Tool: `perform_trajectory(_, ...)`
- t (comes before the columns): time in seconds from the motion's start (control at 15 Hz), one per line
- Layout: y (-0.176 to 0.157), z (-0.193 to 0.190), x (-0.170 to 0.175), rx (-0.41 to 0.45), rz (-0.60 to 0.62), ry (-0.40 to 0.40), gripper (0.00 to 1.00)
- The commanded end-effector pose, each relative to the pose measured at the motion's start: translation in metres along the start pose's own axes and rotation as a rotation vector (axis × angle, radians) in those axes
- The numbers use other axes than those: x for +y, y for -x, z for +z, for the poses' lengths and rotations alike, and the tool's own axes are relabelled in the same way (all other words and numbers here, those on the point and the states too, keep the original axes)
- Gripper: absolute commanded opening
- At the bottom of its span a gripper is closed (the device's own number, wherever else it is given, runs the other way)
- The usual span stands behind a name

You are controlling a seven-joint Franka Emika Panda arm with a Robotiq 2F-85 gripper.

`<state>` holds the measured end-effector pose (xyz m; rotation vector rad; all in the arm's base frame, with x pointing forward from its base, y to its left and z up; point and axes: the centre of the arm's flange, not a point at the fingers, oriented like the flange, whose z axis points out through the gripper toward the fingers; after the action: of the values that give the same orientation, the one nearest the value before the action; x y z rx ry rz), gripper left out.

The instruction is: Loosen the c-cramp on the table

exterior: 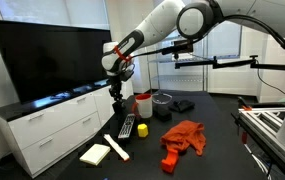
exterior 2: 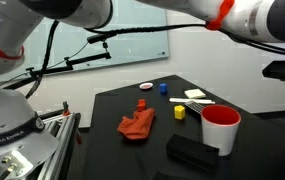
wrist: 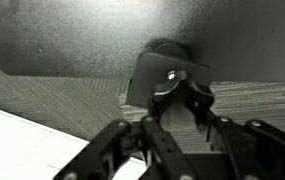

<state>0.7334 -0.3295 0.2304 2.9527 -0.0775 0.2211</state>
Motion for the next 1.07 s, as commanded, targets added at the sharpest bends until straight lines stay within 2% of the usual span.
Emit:
perform_trajectory(0.0, 0.046, -0.026, -0.029, 0.073, -0.147, -0.078, 0.15)
perform_trajectory(0.07, 0.046, -0.027, -0.03, 0.087, -0.172, -0.086, 0.2)
perform_trajectory(0.2, 0.05, -0.027, -0.031, 0.113, -0.207, -0.094, 0.66)
perform_trajectory(0.33, 0.054, -0.029, -0.031, 0.13, -0.169, -0.091, 0.68)
perform_trajectory(0.6, 0.059, -0.039, -0.038, 0.194, 0.042, -0.089, 0.98)
perform_trajectory(0.8, 0.059, -0.053, -0.043, 0.267, 0.175, -0.078, 1.0)
perform_trajectory(1.0, 0.062, -0.064, -0.059, 0.318, 0.307, -0.109, 1.0)
